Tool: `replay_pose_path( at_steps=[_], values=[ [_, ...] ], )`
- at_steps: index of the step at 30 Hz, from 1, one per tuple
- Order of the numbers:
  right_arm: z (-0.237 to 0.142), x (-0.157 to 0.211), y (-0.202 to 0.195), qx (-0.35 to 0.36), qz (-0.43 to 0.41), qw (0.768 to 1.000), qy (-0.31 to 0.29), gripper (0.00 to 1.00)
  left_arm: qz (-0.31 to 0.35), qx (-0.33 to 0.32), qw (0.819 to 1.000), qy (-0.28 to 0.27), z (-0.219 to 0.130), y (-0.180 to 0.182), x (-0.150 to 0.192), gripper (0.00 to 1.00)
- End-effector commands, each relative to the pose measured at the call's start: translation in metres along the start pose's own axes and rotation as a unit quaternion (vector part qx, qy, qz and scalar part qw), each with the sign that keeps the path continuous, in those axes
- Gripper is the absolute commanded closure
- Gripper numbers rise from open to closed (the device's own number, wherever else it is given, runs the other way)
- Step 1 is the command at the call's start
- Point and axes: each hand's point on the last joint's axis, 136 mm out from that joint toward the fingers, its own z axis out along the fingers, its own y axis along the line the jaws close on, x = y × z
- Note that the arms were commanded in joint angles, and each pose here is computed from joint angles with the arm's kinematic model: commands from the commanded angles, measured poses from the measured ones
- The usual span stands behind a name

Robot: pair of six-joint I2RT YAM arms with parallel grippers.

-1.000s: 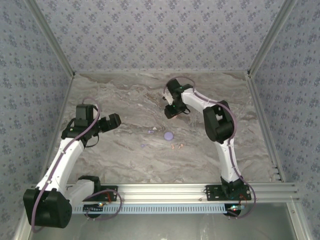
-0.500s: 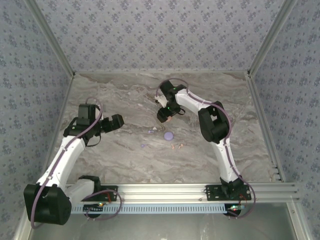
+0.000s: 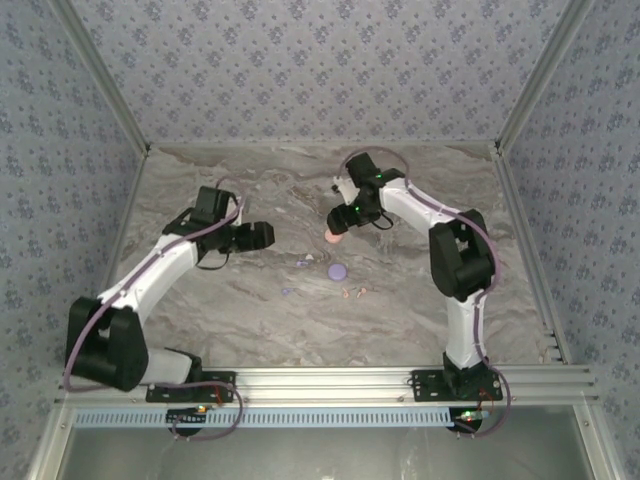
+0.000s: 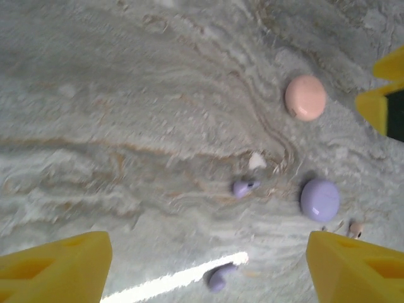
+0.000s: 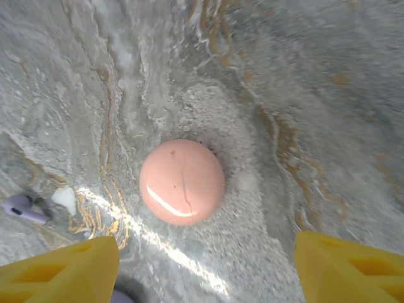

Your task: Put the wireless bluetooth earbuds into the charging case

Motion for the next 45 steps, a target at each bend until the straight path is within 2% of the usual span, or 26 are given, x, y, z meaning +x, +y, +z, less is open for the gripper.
replay_pose_path(
  at_steps=[1, 5, 11, 18, 26, 34, 45],
  values=[
    [-0.008, 0.007, -0.004, -0.015, 0.057, 0.998, -0.012, 0.31, 0.030, 0.019, 0.999, 0.002, 0.018, -0.022, -0.026, 0.28],
    [-0.004, 0.023, -0.007, -0.015, 0.089, 0.996, -0.003, 0.45, 0.043, 0.015, 0.999, 0.023, 0.053, -0.034, -0.043, 0.45],
    [0.013, 0.037, -0.011, -0.004, 0.149, 0.989, 0.010, 0.64, 0.053, 0.006, 0.997, 0.057, 0.113, -0.047, -0.054, 0.60],
    [0.028, 0.039, 0.002, -0.012, 0.162, 0.987, 0.017, 0.74, 0.050, 0.019, 0.995, 0.086, 0.158, -0.058, -0.051, 0.75],
    [0.045, 0.040, 0.007, -0.013, 0.185, 0.982, 0.028, 0.79, 0.041, 0.048, 0.991, 0.115, 0.186, -0.068, -0.041, 0.82],
    [0.059, 0.040, 0.008, -0.015, 0.198, 0.980, 0.034, 0.80, 0.041, 0.067, 0.987, 0.142, 0.199, -0.077, -0.027, 0.82],
    [0.066, 0.035, -0.003, 0.008, 0.202, 0.979, 0.035, 0.80, 0.023, 0.034, 0.986, 0.161, 0.202, -0.067, -0.001, 0.84]
  ],
)
